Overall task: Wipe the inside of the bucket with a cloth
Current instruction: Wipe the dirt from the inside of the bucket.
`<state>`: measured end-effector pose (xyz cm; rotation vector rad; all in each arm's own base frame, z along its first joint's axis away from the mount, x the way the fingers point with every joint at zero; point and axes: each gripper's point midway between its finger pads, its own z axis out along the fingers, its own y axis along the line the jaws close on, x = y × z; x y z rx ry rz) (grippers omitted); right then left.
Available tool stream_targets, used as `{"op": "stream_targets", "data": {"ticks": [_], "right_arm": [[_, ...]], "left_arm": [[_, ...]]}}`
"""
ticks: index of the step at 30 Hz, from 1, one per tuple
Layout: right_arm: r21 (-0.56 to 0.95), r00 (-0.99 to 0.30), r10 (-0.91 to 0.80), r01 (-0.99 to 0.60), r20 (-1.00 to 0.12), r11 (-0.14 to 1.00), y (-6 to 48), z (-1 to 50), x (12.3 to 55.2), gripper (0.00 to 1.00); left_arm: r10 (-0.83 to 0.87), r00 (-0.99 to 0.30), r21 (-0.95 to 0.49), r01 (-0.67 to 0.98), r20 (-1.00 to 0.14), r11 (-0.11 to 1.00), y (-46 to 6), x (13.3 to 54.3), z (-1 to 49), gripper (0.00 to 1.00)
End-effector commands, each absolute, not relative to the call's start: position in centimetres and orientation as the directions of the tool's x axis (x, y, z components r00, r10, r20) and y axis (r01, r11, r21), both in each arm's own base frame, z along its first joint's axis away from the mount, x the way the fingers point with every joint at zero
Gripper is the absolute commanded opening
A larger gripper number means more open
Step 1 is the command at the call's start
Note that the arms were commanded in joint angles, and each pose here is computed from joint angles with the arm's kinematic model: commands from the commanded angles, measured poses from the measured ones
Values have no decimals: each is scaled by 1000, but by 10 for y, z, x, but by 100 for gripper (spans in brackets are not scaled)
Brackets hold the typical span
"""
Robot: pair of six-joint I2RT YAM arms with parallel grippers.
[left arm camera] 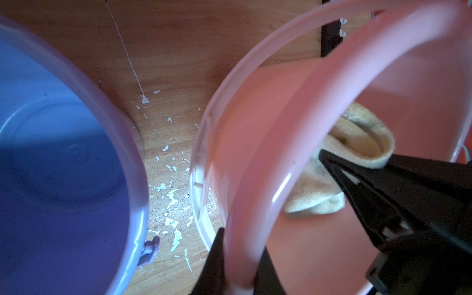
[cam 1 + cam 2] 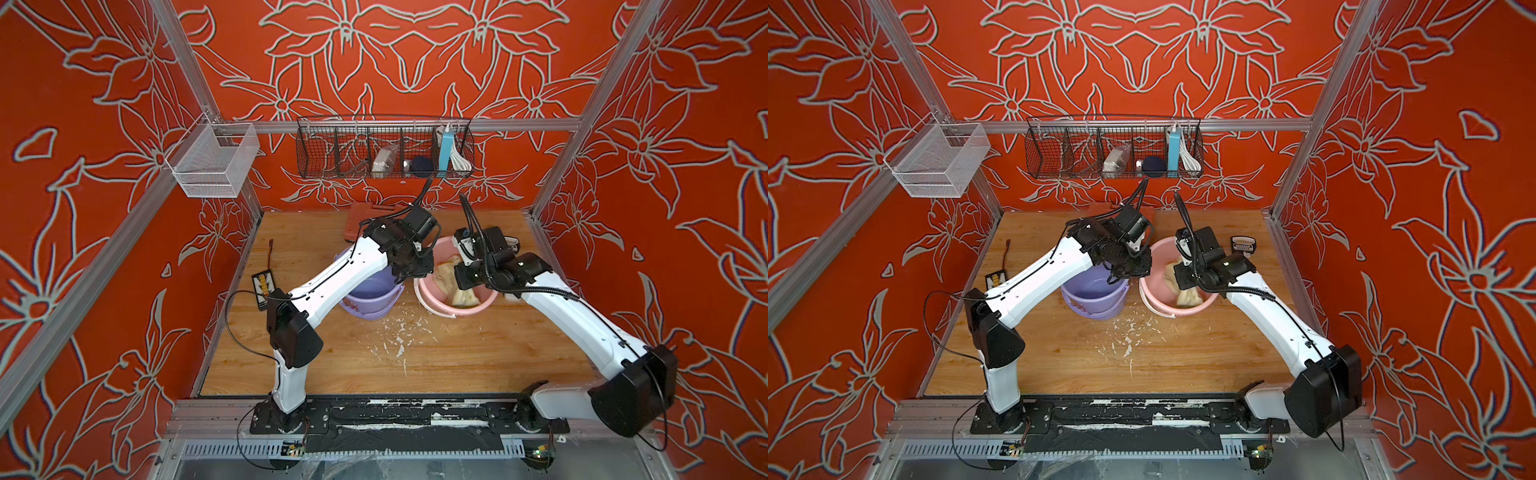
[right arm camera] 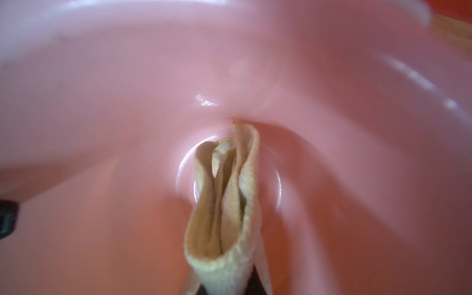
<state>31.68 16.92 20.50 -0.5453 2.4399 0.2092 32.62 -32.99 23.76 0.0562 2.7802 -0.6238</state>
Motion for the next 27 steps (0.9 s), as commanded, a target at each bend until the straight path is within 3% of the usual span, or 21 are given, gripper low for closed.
{"op": "stream_targets", "data": {"ticks": [1, 12, 27], "right_arm": [[-119, -689, -398, -417, -605, 901, 152, 211, 320, 0], [-96, -726, -447, -471, -523, 877, 159, 173, 298, 0], [-200, -814, -424, -374, -398, 905, 141, 121, 315, 0]], "left_arm": [[-2, -965, -443, 117, -261, 889, -338, 320, 242, 0], [-7, -975, -456, 97, -221, 885, -345, 329, 236, 0], [-15, -984, -494, 75, -176, 866, -346, 320, 230, 0]]}}
